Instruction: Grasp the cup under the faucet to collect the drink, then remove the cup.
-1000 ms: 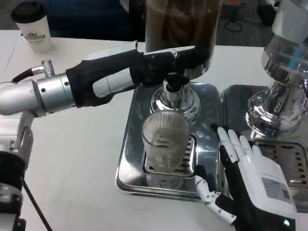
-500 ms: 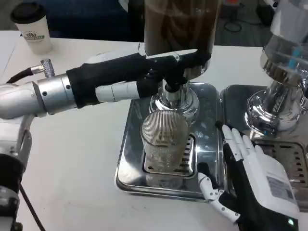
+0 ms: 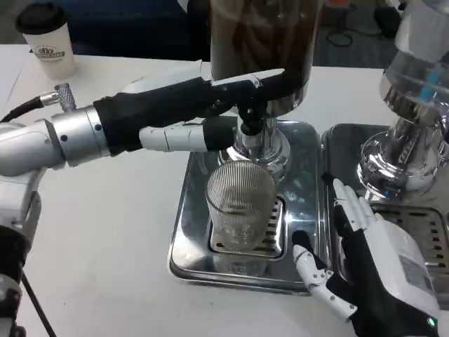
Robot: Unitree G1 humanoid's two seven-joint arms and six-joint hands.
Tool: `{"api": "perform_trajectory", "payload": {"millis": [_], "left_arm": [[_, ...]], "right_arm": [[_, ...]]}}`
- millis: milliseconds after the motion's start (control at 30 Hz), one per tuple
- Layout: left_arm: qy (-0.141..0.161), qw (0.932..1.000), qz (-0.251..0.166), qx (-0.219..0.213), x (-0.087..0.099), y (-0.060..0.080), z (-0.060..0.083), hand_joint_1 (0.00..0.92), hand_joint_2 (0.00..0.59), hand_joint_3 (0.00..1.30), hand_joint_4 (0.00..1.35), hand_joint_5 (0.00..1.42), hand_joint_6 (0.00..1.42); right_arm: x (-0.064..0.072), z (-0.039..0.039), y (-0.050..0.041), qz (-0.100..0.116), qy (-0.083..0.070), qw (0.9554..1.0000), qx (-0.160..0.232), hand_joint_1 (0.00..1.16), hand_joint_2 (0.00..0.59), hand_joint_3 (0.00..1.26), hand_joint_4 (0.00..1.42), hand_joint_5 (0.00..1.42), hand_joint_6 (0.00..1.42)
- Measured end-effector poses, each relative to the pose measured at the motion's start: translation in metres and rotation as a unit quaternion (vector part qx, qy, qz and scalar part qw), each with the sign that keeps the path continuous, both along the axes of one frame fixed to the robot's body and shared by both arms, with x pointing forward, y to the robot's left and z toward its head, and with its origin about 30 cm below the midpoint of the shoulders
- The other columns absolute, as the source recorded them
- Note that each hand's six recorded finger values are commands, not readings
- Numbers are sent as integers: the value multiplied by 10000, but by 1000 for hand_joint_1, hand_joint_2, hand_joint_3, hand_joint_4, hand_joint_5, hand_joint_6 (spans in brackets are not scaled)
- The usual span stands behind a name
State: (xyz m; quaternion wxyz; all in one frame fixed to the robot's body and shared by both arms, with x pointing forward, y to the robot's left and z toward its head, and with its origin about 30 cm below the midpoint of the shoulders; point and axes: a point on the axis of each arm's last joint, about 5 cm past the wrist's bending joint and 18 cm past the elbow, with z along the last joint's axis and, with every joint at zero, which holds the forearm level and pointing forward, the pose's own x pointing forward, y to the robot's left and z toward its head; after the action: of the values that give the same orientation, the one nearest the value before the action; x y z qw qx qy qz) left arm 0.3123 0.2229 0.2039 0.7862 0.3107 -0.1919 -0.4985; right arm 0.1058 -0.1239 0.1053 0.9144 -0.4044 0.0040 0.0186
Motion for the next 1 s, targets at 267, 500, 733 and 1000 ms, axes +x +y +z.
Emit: {"api": "perform_trajectory", "payload": {"millis": [267, 500, 733, 1000], "left_arm": [[-140, 9998, -8, 107, -8, -24, -2, 0, 1, 36, 0, 0, 0], [-280, 9995, 1, 141, -20, -29, -3, 0, 0, 36, 0, 0, 0], [-513, 9983, 20, 282, -37, -35, 5, 0, 0, 36, 0, 0, 0], [-789, 9960, 38, 422, -59, -38, 19, 0, 0, 35, 0, 0, 0]], "right_arm": [[8, 3, -6, 4, -6, 10000, 33, 302, 464, 4, 0, 0, 0], [8, 2, -12, -8, 13, 9999, 116, 307, 468, 4, 0, 0, 0], [12, 5, -21, 17, 1, 9993, 367, 315, 456, 0, 0, 0, 0], [14, 4, -32, -13, 27, 9988, 496, 320, 452, 0, 0, 0, 0]]}}
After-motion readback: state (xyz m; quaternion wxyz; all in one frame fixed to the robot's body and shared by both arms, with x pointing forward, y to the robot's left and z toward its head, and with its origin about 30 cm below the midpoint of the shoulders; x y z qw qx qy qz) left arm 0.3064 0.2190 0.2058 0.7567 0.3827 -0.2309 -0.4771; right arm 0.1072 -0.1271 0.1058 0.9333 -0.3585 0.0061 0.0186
